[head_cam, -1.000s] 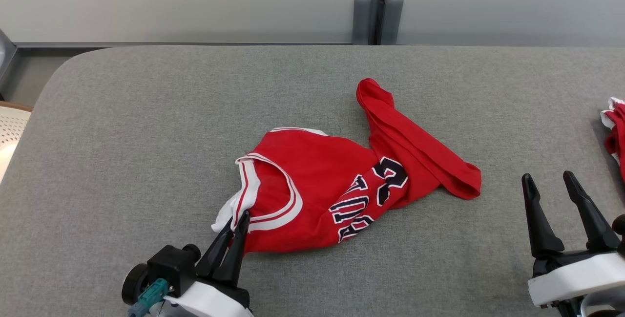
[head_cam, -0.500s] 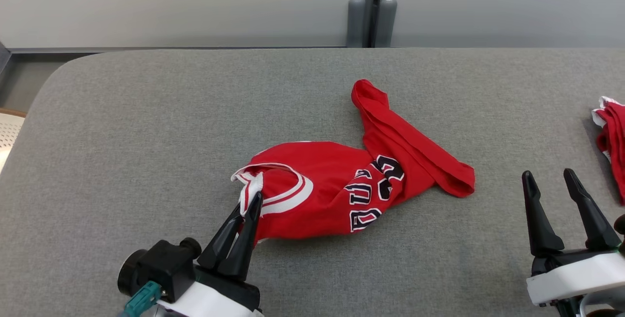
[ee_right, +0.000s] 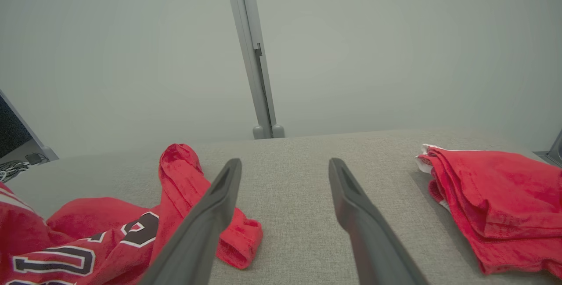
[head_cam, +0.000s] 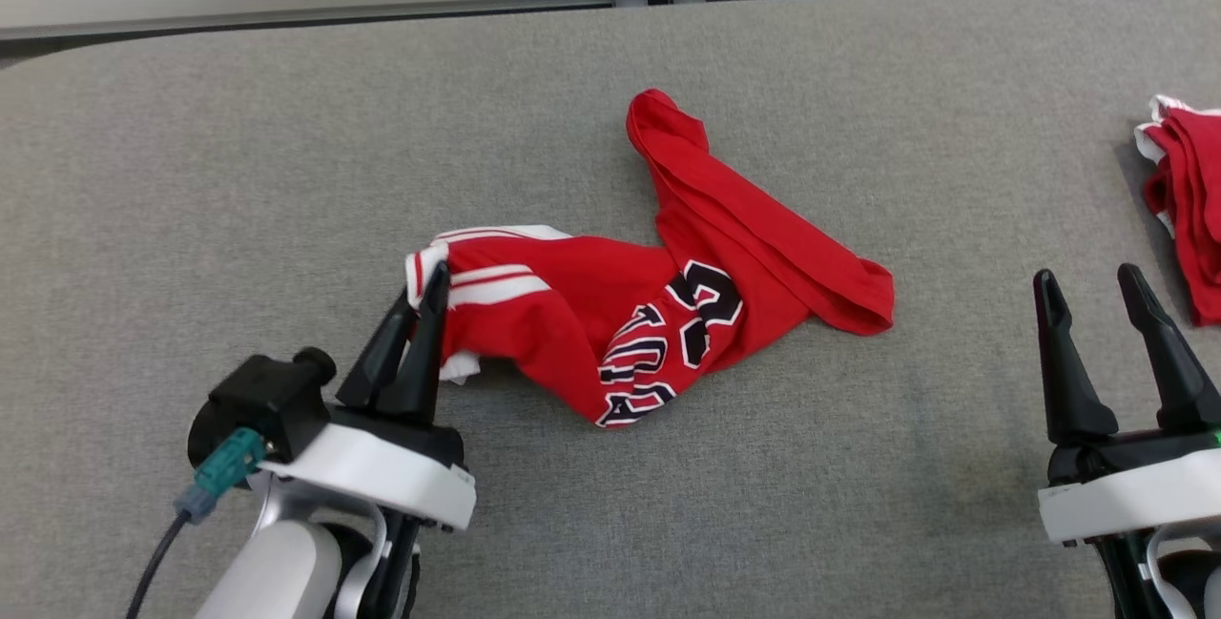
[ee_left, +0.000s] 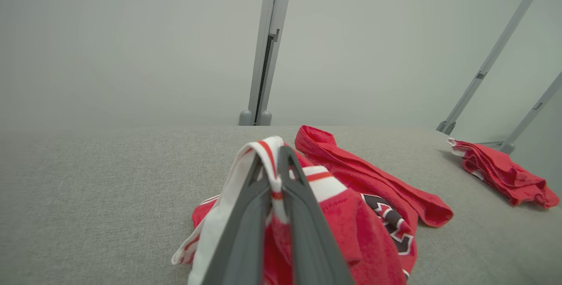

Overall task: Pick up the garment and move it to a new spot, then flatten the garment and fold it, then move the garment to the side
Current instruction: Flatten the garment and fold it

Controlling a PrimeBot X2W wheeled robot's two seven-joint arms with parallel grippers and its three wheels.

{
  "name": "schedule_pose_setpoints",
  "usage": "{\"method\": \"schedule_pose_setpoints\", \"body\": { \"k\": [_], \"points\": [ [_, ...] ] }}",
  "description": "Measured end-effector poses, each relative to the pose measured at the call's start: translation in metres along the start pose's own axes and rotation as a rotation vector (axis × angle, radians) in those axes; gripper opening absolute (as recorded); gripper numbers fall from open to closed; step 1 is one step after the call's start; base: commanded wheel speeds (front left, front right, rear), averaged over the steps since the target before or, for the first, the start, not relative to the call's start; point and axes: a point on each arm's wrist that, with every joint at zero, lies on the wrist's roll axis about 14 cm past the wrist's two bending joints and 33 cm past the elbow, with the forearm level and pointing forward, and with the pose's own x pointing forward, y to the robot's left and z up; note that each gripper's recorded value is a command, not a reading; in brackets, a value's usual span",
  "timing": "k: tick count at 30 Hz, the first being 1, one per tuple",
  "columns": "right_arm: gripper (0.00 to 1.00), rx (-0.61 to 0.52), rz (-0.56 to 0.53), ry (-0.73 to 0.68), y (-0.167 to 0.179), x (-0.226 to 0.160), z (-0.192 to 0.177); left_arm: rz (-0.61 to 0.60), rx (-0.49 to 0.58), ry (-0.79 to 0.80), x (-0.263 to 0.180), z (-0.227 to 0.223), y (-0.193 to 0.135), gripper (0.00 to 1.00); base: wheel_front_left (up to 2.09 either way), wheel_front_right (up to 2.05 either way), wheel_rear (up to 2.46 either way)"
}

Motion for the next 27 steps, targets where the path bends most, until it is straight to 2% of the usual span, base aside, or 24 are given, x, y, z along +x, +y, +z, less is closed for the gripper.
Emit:
{"method": "schedule_pose_setpoints", "body": {
  "k": [8, 16, 17, 18, 19, 27],
  "points": [
    [1.0, 0.013, -0.048, 0.032, -0.023, 0.017, -0.02, 0.031, -0.054, 0.068, 0.057, -0.04, 0.025, 0.0, 0.0, 0.0, 0.0],
    [1.0, 0.019, -0.107, 0.075, -0.046, 0.018, -0.043, 0.04, -0.044, 0.148, 0.093, -0.085, 0.041, 0.0, 0.0, 0.0, 0.0],
    [1.0, 0.02, -0.112, 0.077, -0.047, 0.017, -0.044, 0.037, -0.041, 0.155, 0.096, -0.087, 0.041, 0.03, 0.0, 0.0, 0.0],
    [1.0, 0.02, -0.113, 0.077, -0.047, 0.017, -0.044, 0.036, -0.034, 0.152, 0.096, -0.088, 0.041, 0.77, 0.0, 0.0, 0.0],
    [1.0, 0.022, -0.113, 0.075, -0.047, 0.017, -0.044, 0.038, -0.023, 0.149, 0.096, -0.087, 0.042, 1.0, 0.0, 0.0, 0.0],
    [1.0, 0.018, -0.079, 0.032, -0.037, 0.02, -0.031, 0.067, 0.09, 0.011, 0.091, -0.045, 0.045, 1.0, 0.0, 0.0, 0.0]
  ]
}}
